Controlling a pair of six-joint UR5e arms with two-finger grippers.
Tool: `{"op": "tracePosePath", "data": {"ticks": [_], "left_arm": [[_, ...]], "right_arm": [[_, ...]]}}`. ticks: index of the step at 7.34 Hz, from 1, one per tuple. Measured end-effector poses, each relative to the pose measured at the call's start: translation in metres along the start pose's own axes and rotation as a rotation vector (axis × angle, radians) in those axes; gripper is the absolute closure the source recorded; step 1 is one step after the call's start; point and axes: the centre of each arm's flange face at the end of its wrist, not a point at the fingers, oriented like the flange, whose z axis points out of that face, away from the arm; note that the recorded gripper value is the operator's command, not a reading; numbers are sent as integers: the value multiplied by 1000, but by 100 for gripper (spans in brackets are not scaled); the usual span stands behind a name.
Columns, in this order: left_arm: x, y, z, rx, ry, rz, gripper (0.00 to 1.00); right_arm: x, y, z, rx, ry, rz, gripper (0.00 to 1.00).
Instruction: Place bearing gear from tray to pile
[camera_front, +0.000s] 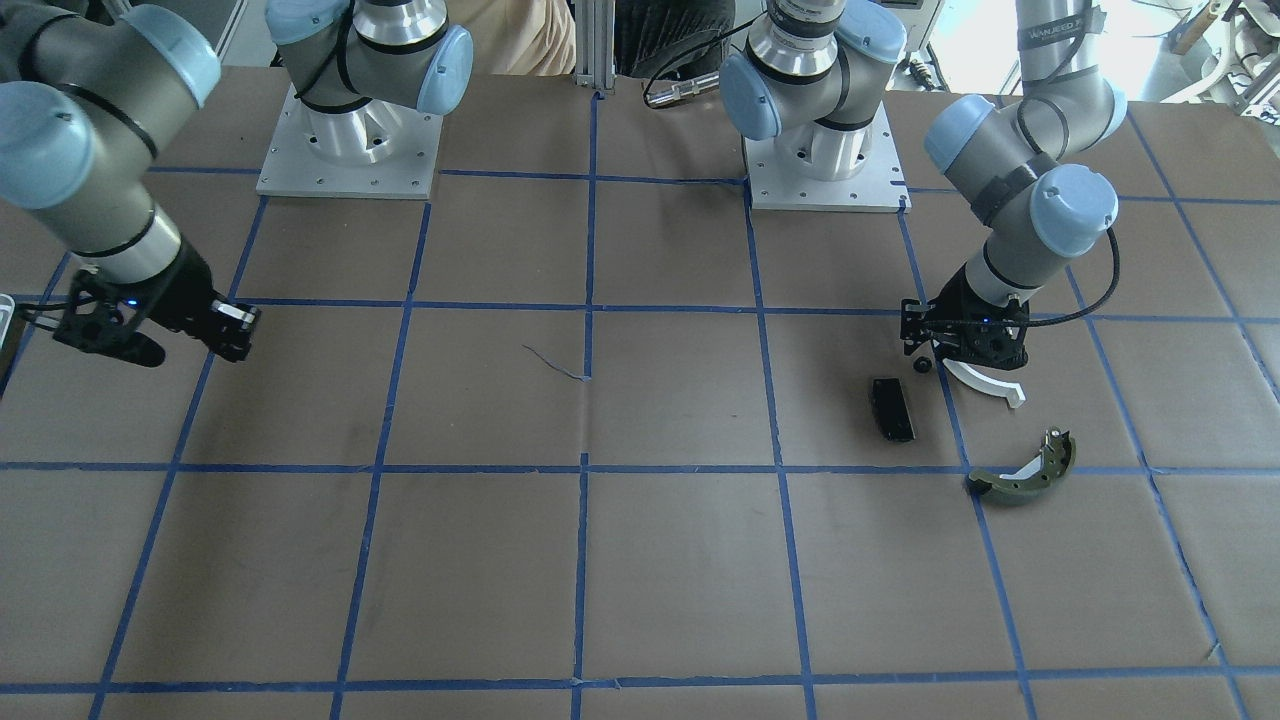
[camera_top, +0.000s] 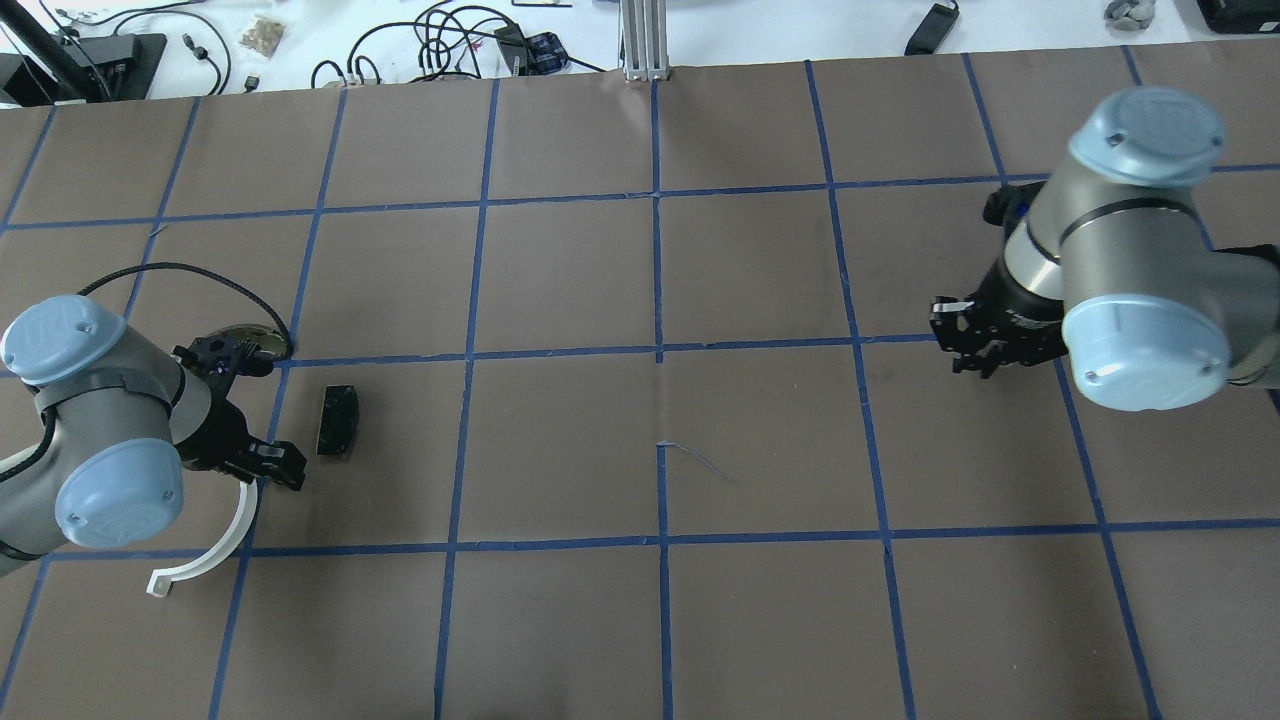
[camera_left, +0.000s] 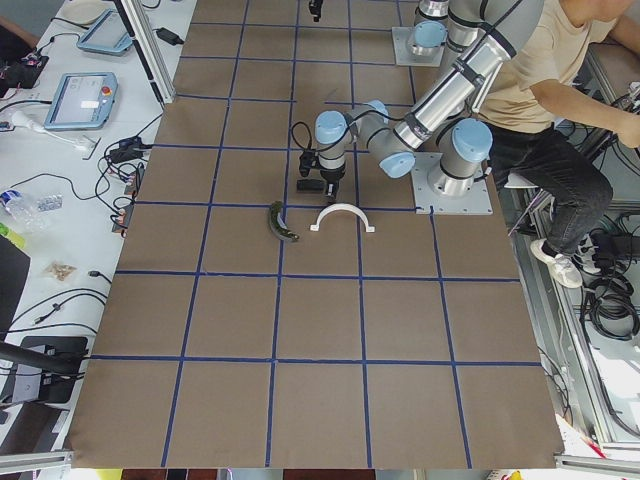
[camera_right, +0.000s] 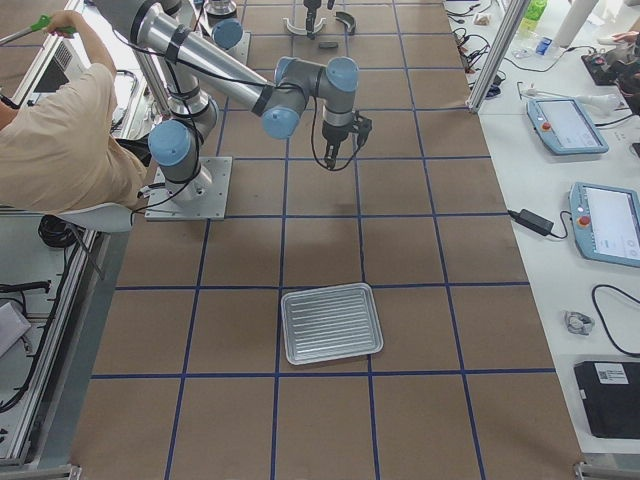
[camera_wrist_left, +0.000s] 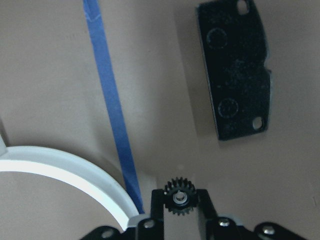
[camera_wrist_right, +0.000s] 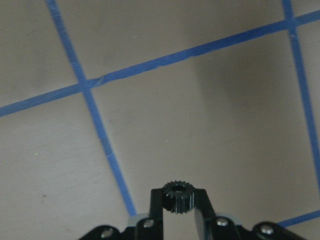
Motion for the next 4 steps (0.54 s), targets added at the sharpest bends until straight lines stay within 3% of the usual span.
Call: {"op": "tracePosePath", "data": {"ticks": [2, 4], "left_arm": [[8, -4, -9, 19, -14, -6, 0], [41, -13, -21, 42, -38, -28, 0]], "right_arm": [[-90, 44, 1, 46, -36, 7, 83], [-168, 69, 11, 37, -116, -19, 82]]}}
